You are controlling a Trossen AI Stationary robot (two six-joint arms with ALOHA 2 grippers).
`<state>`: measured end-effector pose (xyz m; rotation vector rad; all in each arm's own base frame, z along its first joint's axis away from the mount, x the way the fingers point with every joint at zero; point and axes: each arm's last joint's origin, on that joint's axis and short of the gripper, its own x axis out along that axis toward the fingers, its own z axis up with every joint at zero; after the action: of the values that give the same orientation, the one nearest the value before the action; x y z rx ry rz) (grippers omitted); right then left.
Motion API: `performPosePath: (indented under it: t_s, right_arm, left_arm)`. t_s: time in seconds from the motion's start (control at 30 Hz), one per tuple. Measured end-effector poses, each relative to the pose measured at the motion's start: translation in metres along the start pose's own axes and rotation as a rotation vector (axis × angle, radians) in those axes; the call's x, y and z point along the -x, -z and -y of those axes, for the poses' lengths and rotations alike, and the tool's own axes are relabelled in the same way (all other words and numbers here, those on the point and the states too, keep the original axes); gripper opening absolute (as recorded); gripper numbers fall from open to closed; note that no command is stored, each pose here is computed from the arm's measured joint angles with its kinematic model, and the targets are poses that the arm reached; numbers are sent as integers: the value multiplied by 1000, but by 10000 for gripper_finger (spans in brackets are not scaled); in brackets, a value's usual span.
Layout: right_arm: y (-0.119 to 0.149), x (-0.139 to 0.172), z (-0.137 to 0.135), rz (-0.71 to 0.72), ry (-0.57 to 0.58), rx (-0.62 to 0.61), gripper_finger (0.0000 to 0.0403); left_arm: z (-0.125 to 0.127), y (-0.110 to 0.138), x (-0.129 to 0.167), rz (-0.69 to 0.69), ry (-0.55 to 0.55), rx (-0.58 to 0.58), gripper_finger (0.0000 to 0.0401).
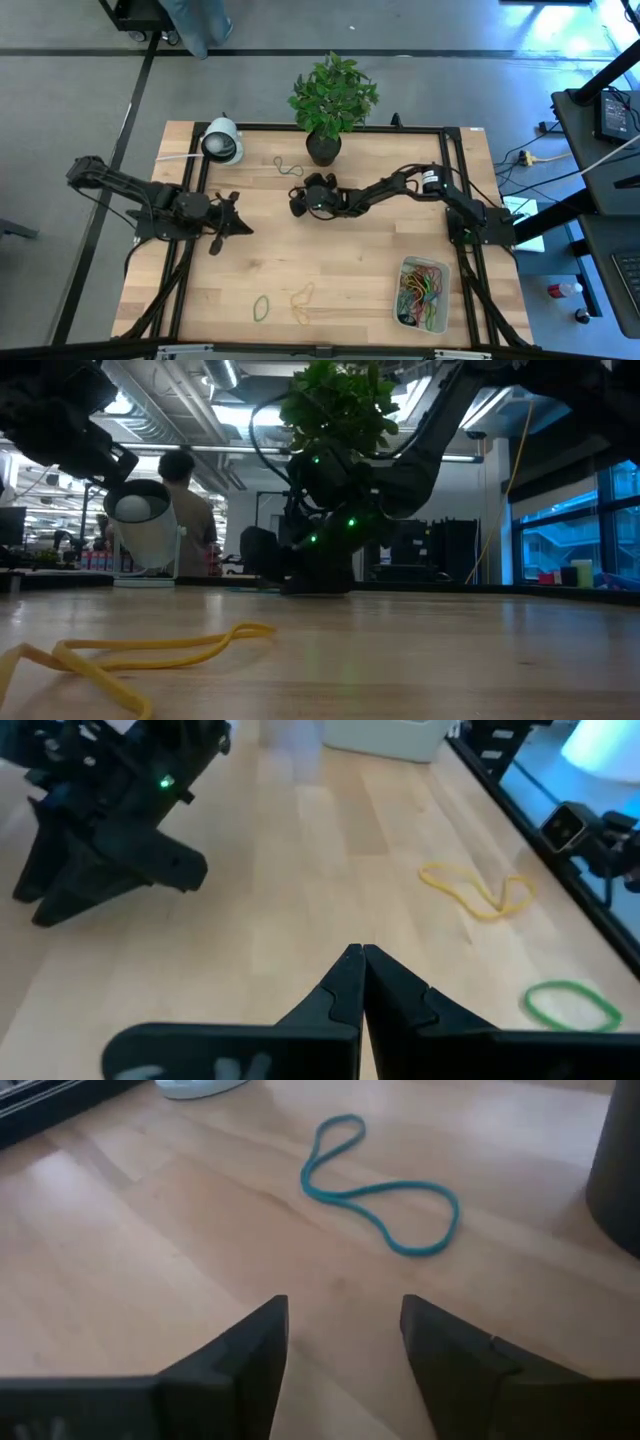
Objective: Pick and place rubber bands into bin
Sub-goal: Put the blue rubber band into the gray bin
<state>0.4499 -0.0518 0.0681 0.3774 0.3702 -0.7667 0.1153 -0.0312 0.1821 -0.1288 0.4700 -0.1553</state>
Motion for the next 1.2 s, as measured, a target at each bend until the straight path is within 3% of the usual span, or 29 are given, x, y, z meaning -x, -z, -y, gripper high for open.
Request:
performPosePath:
  t_s: [0.27,0.6,0.7,0.9,1.07,1.2]
  right_arm:
    - [6,-18,11,70,46,-9,182]
    - [4,-46,-4,56,91,157,170]
    - [3,-47,-4,-8,100,158,137]
    - [7,-43,-8,-52,56,134,14]
    - [2,-28,-24,-60,7,154,4]
    - [-10,-1,-44,-117,-95,256,2]
  left_arm:
    - [-4,6,8,-21,-64,-32,1]
    - [-5,9,10,-39,-78,-26,1]
    - [-5,9,10,-43,-81,-14,1]
    - [-6,7,10,-18,-125,4,1]
    - [-7,5,10,17,-168,7,1]
    - [-7,3,10,36,-195,8,1]
